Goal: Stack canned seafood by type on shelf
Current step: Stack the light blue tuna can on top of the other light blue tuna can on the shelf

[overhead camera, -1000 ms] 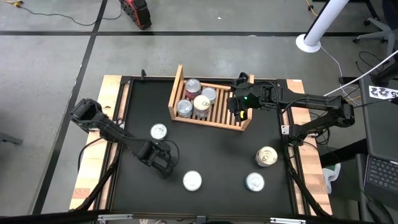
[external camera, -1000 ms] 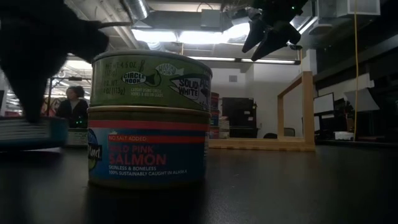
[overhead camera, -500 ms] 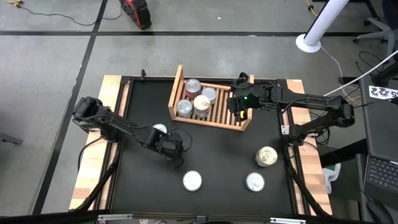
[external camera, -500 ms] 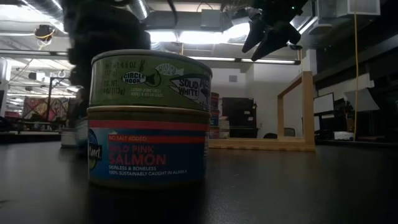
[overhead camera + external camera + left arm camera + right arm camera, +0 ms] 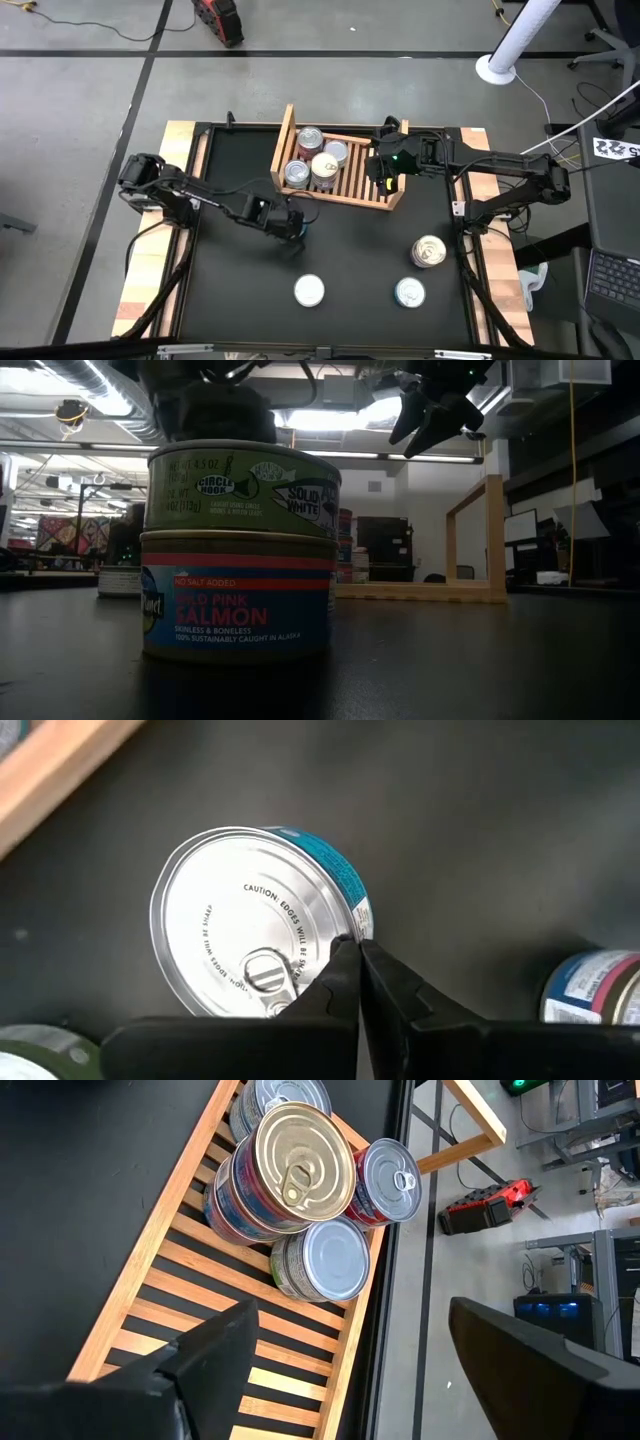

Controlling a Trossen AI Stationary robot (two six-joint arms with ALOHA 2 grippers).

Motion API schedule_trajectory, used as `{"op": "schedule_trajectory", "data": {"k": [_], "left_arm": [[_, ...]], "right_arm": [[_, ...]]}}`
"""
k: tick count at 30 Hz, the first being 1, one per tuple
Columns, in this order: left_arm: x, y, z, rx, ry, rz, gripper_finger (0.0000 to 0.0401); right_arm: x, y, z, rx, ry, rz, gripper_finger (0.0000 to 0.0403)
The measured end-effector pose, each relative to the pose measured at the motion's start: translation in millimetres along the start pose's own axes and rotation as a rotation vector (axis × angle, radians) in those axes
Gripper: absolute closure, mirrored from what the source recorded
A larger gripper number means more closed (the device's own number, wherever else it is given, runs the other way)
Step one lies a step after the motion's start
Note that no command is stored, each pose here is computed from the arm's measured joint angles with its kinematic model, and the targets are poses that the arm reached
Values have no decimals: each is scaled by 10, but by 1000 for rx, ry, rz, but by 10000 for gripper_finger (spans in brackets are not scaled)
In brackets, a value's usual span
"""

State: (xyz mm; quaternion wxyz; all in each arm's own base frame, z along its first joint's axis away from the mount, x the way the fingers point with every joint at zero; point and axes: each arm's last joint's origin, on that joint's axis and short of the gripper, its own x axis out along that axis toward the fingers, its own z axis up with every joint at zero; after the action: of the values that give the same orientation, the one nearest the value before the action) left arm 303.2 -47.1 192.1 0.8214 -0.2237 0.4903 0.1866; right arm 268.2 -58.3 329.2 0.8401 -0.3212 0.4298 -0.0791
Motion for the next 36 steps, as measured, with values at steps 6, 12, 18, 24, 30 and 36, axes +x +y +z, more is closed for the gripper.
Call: {"op": "schedule_trajectory", "data": {"k": [6,12,18,24,30,36], "left_arm": [[11,48,75,25,-24,-4,401],[-13,51,163,45,-55,-18,401],[-131,-8,331,106,-118,-21,401],[-259,-7,465,145,-129,22,401],[-409,23,550,193,-110,123,401],[-513,82,644,226,-109,196,401]], "right_arm": [[0,0,0,0,0,0,77],[0,0,0,0,0,0,77],[0,-1,0,0,0,0,77],[0,-1,-1,0,0,0,77],[0,0,0,0,0,0,77],[0,0,0,0,0,0,77]]}}
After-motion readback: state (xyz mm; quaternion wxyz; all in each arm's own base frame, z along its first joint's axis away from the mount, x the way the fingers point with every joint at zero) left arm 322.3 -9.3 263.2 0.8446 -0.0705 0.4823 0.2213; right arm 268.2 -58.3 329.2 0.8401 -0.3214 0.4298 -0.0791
